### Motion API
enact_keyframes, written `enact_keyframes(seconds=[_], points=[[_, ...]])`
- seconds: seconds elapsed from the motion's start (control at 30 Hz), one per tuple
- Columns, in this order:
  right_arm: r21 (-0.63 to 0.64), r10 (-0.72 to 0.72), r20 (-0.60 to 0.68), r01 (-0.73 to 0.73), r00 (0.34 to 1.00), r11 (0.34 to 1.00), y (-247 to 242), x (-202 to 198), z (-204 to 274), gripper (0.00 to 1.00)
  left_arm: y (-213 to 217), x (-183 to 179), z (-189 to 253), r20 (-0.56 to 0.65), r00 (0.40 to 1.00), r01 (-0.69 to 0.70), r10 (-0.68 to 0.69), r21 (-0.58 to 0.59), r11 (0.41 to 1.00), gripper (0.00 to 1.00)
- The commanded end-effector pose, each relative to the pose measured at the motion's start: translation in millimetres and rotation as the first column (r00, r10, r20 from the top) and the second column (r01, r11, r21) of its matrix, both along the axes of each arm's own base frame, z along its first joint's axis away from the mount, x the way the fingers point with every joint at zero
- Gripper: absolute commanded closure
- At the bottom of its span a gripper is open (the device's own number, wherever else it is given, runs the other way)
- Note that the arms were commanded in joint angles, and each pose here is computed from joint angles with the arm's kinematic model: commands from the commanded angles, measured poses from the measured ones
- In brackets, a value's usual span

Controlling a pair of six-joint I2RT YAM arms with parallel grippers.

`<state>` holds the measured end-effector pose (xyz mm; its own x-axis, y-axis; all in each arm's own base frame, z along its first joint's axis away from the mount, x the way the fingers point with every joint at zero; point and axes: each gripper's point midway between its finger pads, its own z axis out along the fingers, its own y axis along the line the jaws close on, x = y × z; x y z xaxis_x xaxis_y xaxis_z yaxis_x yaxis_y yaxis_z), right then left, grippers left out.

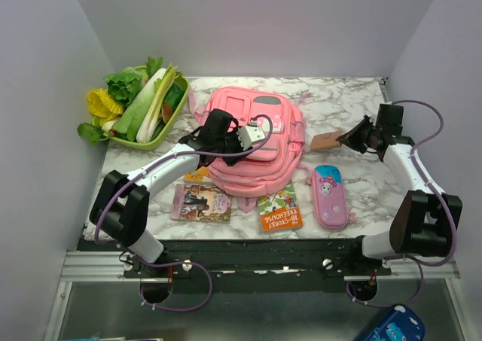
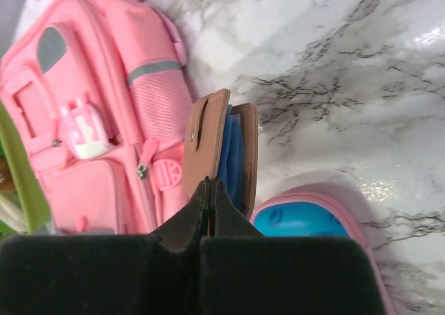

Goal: Pack the student bag
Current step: Pick up the personal item from the center of the board.

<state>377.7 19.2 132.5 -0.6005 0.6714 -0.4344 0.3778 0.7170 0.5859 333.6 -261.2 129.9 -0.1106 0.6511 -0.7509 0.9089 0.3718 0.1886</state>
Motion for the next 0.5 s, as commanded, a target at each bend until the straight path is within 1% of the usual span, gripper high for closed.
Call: enact_keyframes(seconds=[0.0, 0.1, 0.13, 0.2, 0.23, 0.27, 0.4, 0.43, 0.47], points=[[0.074, 0.053, 0.080, -0.059, 0.995, 0.995, 24.0, -1.6, 38.1, 0.99, -3.3, 17.2, 20.8, 0.073, 0.996, -0.054, 0.056, -0.036, 0.998, 0.50], [0.096, 0.075, 0.114, -0.086, 0.991, 0.992, 38.6, -7.2, 54.3, 0.99, -1.2, 24.2, 20.6, 0.079, 0.991, -0.103, 0.106, -0.043, 0.994, 0.54], [0.100, 0.091, 0.129, -0.104, 0.987, 0.990, 45.9, -10.4, 62.2, 0.99, -2.3, 27.7, 20.5, 0.072, 0.990, -0.121, 0.124, -0.049, 0.991, 0.58], [0.114, 0.101, 0.147, -0.119, 0.984, 0.986, 54.2, -13.8, 71.7, 0.99, -0.8, 32.2, 19.8, 0.068, 0.986, -0.149, 0.152, -0.043, 0.988, 0.62], [0.118, 0.115, 0.156, -0.134, 0.981, 0.984, 60.8, -16.2, 76.4, 0.99, -2.2, 35.4, 21.6, 0.069, 0.985, -0.156, 0.159, -0.046, 0.987, 0.66], [0.121, 0.122, 0.180, -0.145, 0.976, 0.982, 64.6, -20.1, 85.8, 0.99, -1.5, 36.4, 21.8, 0.064, 0.983, -0.168, 0.171, -0.049, 0.985, 0.68], [0.148, 0.146, 0.210, -0.179, 0.967, 0.973, 79.1, -33.8, 101.0, 0.99, -5.3, 43.5, 33.1, 0.075, 0.977, -0.192, 0.198, -0.080, 0.978, 0.76], [0.161, 0.140, 0.209, -0.175, 0.968, 0.971, 79.6, -36.2, 101.9, 0.99, -4.8, 46.5, 35.4, 0.081, 0.974, -0.207, 0.214, -0.085, 0.975, 0.82], [0.171, 0.160, 0.204, -0.196, 0.966, 0.966, 88.2, -41.1, 100.3, 0.99, -5.8, 50.5, 41.5, 0.092, 0.969, -0.218, 0.227, -0.101, 0.971, 0.85]])
